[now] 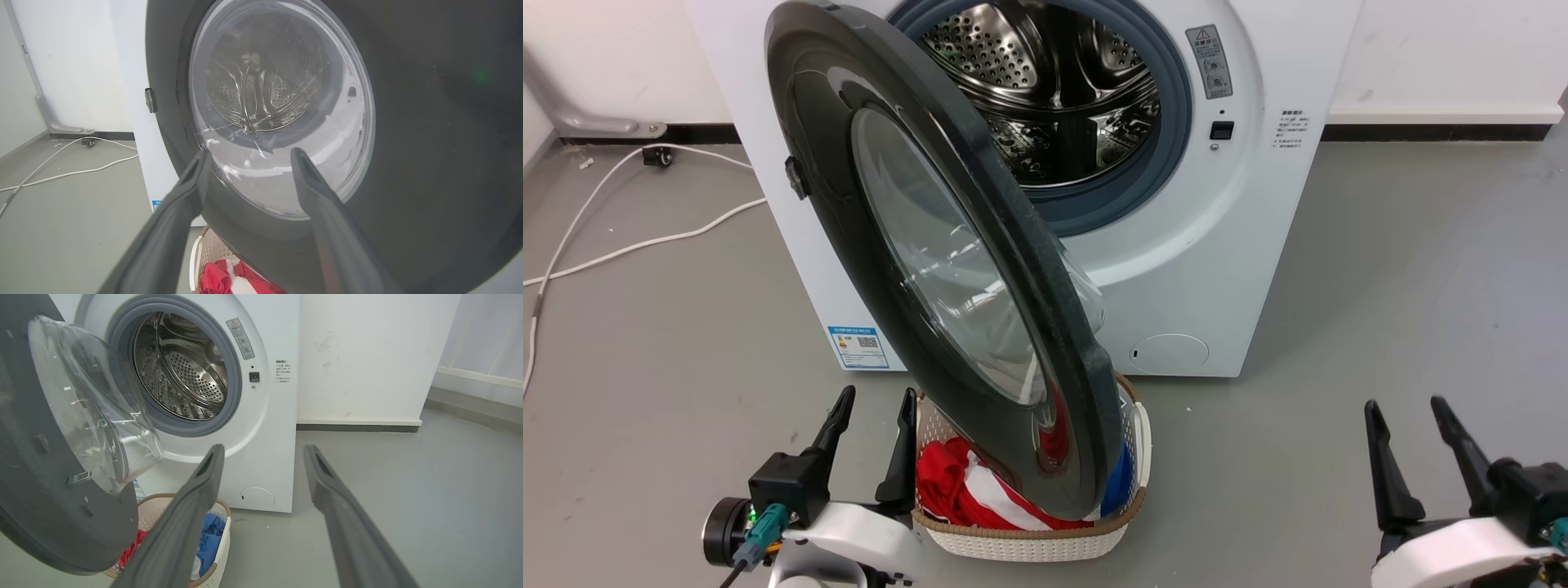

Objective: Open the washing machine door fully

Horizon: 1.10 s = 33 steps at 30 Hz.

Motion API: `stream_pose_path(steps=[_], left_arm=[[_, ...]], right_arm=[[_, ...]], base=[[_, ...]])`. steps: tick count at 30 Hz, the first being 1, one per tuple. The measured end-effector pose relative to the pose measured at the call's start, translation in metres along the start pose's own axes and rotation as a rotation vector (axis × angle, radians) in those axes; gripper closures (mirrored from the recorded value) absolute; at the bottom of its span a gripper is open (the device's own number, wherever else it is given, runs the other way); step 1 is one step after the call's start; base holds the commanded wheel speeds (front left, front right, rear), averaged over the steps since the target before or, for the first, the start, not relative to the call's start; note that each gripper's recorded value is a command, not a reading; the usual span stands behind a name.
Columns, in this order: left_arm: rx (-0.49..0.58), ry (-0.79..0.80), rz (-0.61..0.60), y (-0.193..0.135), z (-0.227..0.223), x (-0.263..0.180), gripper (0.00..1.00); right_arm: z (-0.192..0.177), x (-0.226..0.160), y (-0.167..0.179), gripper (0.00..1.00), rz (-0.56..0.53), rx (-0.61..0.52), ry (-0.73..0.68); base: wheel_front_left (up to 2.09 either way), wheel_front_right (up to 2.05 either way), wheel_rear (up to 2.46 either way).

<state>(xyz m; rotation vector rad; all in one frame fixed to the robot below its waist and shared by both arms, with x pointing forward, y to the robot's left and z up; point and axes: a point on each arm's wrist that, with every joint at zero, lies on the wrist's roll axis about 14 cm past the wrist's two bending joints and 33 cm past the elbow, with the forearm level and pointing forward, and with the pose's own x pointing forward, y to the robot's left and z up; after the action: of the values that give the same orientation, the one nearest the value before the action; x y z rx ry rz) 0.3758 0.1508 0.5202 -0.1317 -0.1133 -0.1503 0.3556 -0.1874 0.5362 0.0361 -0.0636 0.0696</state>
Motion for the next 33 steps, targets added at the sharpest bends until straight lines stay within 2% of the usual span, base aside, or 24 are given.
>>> stream_pose_path(steps=[3, 19, 20, 21, 22, 23, 28, 33], left_arm=[[-0.001, 0.002, -0.003, -0.001, -0.001, 0.001, 0.00], [-0.003, 0.020, -0.003, -0.001, -0.007, 0.002, 0.00], [-0.004, 0.022, -0.003, -0.001, -0.007, 0.002, 0.10], [-0.004, 0.024, -0.003, -0.001, -0.008, 0.002, 0.66], [-0.005, 0.026, -0.004, -0.001, -0.008, 0.002, 0.93], [-0.006, 0.027, -0.005, -0.002, -0.009, 0.002, 1.00], [-0.039, 0.020, -0.001, -0.002, -0.008, 0.004, 1.00], [-0.045, -0.055, 0.000, -0.001, 0.016, 0.013, 1.00]], right_arm=[[-0.008, -0.004, 0.000, 0.00, -0.011, 0.029, 0.016], [-0.014, -0.004, -0.001, 0.00, -0.018, 0.022, 0.030], [-0.014, -0.004, -0.001, 0.00, -0.017, 0.019, 0.031], [-0.014, -0.004, -0.001, 0.00, -0.016, 0.014, 0.032], [-0.014, -0.004, -0.001, 0.00, -0.017, 0.015, 0.034], [-0.015, -0.004, -0.001, 0.00, -0.017, 0.016, 0.034], [-0.013, -0.003, -0.001, 0.00, -0.017, 0.011, 0.026], [-0.012, -0.002, -0.001, 0.00, -0.015, 0.011, 0.021]], base=[[0.00, 0.00, 0.00], [0.00, 0.00, 0.00], [0.00, 0.00, 0.00], [0.00, 0.00, 0.00], [0.00, 0.00, 0.00], [0.00, 0.00, 0.00], [0.00, 0.00, 0.00], [0.00, 0.00, 0.00]])
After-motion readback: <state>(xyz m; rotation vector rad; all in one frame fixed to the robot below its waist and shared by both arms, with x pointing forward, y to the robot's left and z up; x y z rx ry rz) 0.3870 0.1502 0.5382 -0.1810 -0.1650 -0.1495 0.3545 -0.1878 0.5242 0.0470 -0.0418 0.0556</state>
